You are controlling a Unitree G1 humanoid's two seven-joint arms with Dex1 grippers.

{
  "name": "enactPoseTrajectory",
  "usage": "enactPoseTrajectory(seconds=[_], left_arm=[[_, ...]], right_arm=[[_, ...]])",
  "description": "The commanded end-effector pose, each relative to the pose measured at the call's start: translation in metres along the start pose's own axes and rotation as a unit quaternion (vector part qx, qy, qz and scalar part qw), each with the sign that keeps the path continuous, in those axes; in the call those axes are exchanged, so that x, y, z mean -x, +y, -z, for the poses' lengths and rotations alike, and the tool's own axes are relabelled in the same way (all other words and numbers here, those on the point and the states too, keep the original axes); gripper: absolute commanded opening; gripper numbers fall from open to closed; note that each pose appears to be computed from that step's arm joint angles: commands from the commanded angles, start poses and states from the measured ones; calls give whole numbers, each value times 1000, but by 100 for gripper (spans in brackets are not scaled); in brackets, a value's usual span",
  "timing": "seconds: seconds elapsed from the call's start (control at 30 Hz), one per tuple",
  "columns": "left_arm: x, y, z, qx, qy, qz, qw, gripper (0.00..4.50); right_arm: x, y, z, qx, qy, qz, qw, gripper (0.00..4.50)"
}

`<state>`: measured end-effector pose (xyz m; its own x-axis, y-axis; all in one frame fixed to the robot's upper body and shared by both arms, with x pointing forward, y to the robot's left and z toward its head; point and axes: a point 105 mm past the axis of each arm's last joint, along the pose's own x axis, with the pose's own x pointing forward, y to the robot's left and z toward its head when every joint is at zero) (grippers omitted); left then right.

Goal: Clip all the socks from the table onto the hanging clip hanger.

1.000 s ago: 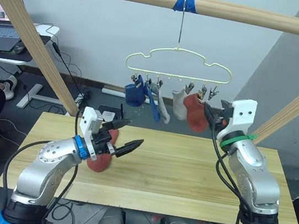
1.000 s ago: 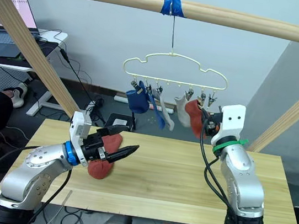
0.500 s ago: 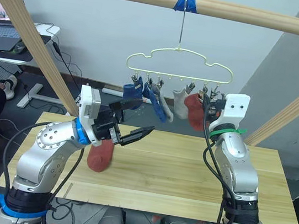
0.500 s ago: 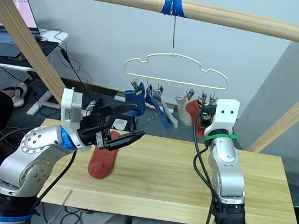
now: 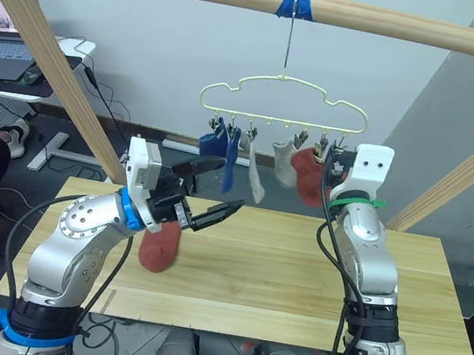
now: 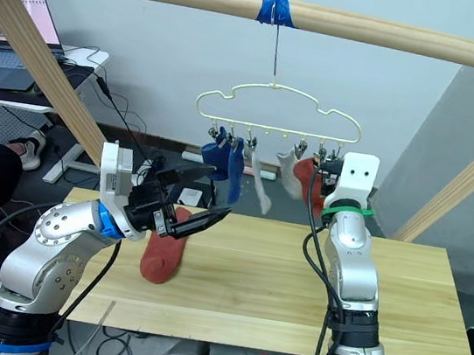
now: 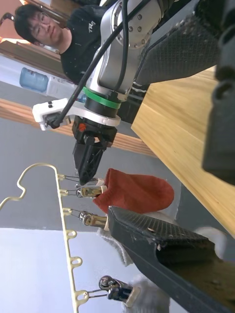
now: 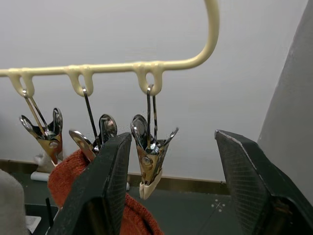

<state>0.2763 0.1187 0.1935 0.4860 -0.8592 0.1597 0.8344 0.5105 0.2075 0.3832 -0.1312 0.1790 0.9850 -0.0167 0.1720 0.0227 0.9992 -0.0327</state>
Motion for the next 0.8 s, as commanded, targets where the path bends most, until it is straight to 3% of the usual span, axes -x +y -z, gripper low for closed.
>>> enactPoseTrajectory(seconds=[0.03,0.33,0.47,0.6,0.8], left_arm=[[-2,-2,-6,-8,-12,3,1000,450],[-5,-5,-6,-9,-14,6,1000,450],[-6,-5,-6,-12,-13,6,1000,450],[-5,-7,-5,-14,-10,6,1000,450],[-5,-9,-3,-16,-7,7,1000,450]], right_arm=[[-5,-5,-20,-1,-40,19,999,285],[-12,4,-25,-15,-49,18,999,285],[-13,10,-25,-28,-48,13,998,191],[-14,11,-25,-31,-47,12,998,48],[-15,12,-25,-31,-46,11,998,48]])
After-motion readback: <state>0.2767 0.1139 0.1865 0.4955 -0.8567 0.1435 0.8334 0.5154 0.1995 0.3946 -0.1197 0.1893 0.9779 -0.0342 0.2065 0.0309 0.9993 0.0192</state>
